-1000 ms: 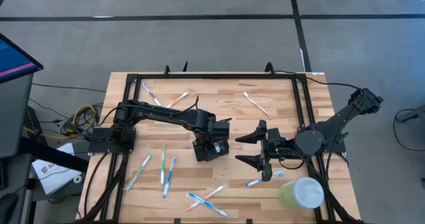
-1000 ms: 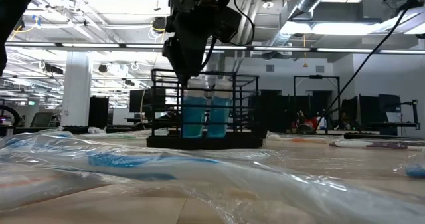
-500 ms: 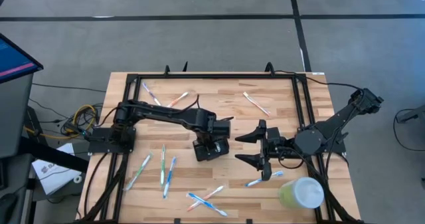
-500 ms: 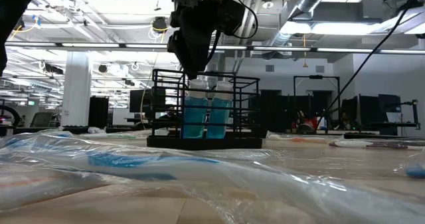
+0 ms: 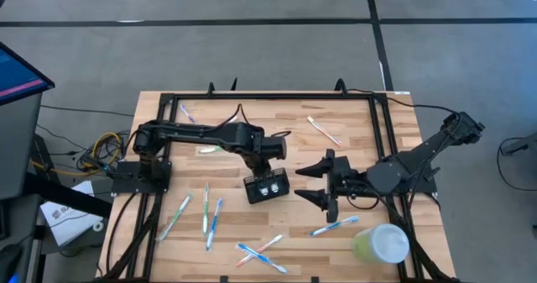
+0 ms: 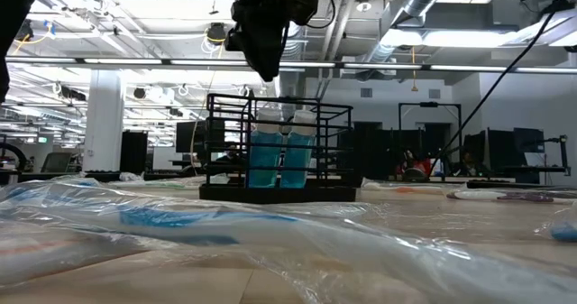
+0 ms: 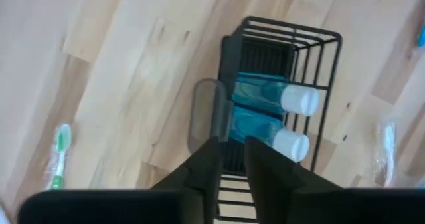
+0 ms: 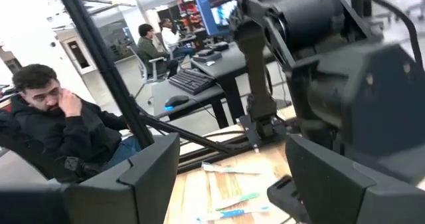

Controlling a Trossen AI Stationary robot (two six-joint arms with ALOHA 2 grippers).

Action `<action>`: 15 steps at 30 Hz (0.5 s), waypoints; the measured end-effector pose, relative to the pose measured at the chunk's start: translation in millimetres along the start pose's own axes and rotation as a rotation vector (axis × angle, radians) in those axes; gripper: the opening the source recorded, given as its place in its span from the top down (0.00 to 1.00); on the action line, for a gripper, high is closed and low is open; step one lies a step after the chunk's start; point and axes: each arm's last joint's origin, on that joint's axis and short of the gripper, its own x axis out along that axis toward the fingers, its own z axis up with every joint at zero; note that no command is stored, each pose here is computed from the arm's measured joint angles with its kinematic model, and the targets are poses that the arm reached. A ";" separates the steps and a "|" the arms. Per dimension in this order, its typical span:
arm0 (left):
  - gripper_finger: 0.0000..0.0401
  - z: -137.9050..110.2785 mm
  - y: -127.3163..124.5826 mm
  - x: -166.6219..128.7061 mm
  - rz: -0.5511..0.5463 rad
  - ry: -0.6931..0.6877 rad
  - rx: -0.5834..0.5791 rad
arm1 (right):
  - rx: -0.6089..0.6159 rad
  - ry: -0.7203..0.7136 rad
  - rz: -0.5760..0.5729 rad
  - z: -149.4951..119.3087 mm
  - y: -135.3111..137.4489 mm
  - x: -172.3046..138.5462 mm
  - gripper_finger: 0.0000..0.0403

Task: Pick & Place toothbrushing station
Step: Adjust the mesh organizer

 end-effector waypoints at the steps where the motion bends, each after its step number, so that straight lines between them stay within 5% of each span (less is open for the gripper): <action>1: 0.86 0.2 0.5 -0.6 0.000 -0.002 -0.004 | 0.010 0.009 -0.009 -0.8 -1.5 0.7 0.34; 9: 0.99 -2.7 -0.6 -7.8 0.006 -0.023 -0.043 | 0.087 0.094 -0.078 -9.2 -12.4 4.0 0.39; 15: 1.00 -6.6 -8.8 -13.2 0.018 -0.058 -0.058 | 0.139 0.145 -0.080 -11.1 -20.1 7.8 0.62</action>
